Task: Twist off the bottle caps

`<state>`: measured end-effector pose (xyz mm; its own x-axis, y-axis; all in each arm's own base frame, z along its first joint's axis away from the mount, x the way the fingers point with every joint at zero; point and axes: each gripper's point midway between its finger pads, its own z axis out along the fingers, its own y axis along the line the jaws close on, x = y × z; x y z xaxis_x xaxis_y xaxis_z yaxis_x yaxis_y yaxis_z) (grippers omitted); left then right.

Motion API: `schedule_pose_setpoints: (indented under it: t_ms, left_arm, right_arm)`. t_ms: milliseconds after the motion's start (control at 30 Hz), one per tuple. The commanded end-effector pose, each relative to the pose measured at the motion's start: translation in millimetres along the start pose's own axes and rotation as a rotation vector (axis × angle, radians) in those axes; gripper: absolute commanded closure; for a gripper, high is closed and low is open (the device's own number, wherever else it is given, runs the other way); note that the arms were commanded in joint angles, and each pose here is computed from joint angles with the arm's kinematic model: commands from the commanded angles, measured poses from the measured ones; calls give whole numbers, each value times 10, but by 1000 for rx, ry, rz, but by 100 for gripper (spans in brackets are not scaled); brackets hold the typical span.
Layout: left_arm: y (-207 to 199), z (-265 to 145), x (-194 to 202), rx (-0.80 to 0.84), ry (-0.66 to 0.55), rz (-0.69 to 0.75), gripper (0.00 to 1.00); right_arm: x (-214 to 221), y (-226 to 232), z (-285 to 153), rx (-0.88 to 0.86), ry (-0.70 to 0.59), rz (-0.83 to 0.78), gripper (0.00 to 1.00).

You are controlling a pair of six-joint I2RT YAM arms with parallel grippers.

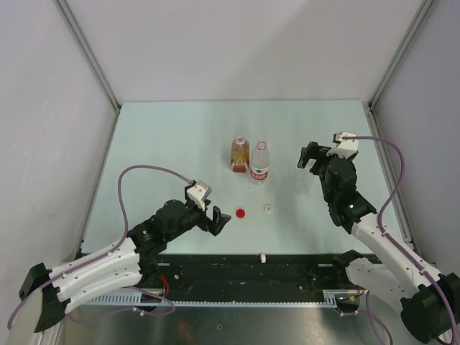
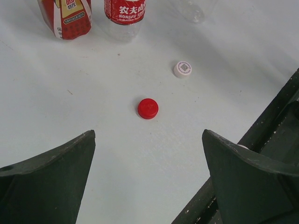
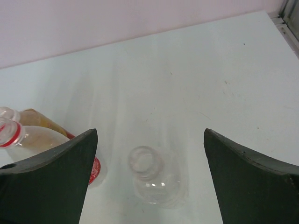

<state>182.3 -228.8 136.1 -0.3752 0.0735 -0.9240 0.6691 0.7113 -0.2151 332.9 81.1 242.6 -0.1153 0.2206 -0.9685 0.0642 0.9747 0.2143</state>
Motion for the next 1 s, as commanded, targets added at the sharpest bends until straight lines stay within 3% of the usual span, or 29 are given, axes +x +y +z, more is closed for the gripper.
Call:
schedule_pose_setpoints:
  t_ms: [0,967]
  left_arm:
    - [-36,17,-50,13,-22,-14,1]
    - [17,89,-31,-39,4,-72,1]
  right_arm:
    - [-364,115,-79,-52,-78,63,1]
    - [-575,546,-391,-335,-101,114,1]
